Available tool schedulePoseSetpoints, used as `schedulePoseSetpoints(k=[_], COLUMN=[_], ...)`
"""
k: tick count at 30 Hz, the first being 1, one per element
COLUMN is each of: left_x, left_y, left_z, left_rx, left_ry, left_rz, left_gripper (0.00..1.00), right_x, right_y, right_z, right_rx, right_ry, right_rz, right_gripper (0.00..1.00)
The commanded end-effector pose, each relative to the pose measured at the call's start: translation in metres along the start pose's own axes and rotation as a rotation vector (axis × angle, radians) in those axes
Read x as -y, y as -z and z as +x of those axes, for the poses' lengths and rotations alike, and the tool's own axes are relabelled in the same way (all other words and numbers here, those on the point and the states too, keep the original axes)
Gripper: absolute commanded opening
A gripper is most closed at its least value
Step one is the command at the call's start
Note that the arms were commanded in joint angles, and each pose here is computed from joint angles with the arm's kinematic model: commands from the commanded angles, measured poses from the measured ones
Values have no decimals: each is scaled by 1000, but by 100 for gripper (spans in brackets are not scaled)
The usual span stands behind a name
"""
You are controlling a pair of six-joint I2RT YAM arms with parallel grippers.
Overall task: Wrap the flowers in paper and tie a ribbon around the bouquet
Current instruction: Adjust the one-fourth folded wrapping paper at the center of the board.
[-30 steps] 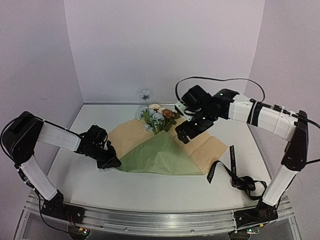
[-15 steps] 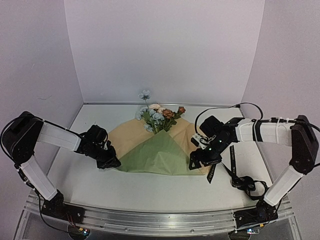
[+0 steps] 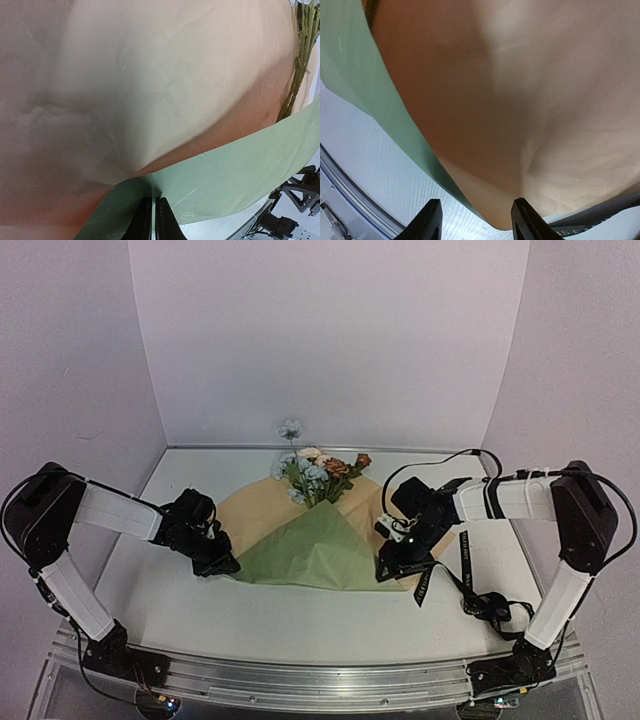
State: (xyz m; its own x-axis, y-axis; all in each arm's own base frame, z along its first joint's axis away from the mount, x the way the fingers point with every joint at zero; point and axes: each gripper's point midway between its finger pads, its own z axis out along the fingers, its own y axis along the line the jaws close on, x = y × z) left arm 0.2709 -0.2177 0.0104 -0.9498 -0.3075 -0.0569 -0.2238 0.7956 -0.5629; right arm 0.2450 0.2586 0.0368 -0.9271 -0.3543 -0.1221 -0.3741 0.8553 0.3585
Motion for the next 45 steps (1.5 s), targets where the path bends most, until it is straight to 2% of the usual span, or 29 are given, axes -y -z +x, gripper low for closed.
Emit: schedulePoseSetpoints(k=[1, 12, 15, 19, 26, 33, 41, 45], left_x=[-40, -55, -61, -70, -83, -75, -66, -73], left_y=[0, 4, 5, 7, 11, 14, 21, 23], left_z=[8, 14, 16, 18, 24, 18, 11, 15], left_rx=[-6, -4, -4, -4, -4, 12, 35, 32], left_ry=[29, 43, 50, 60, 78, 62, 42, 51], left_rz=[-170, -209, -223, -252, -276, -254, -249, -269], left_gripper=[6, 5, 4, 0, 0, 0, 1, 0], right_x=[-10, -16, -8, 0, 7, 18, 41, 45], right_y=[2, 10, 14, 19, 14, -2, 17, 31], right_z=[-14, -20, -19, -20, -26, -25, -47, -46], right_rx=[8, -96, -136, -186, -243, -261, -33, 34], right_ry=[9, 53, 71, 93, 107, 44, -51, -101], right_rz=[-43, -37, 11, 68, 116, 161, 319, 352], right_gripper=[40, 5, 0, 0, 0, 0, 24, 36])
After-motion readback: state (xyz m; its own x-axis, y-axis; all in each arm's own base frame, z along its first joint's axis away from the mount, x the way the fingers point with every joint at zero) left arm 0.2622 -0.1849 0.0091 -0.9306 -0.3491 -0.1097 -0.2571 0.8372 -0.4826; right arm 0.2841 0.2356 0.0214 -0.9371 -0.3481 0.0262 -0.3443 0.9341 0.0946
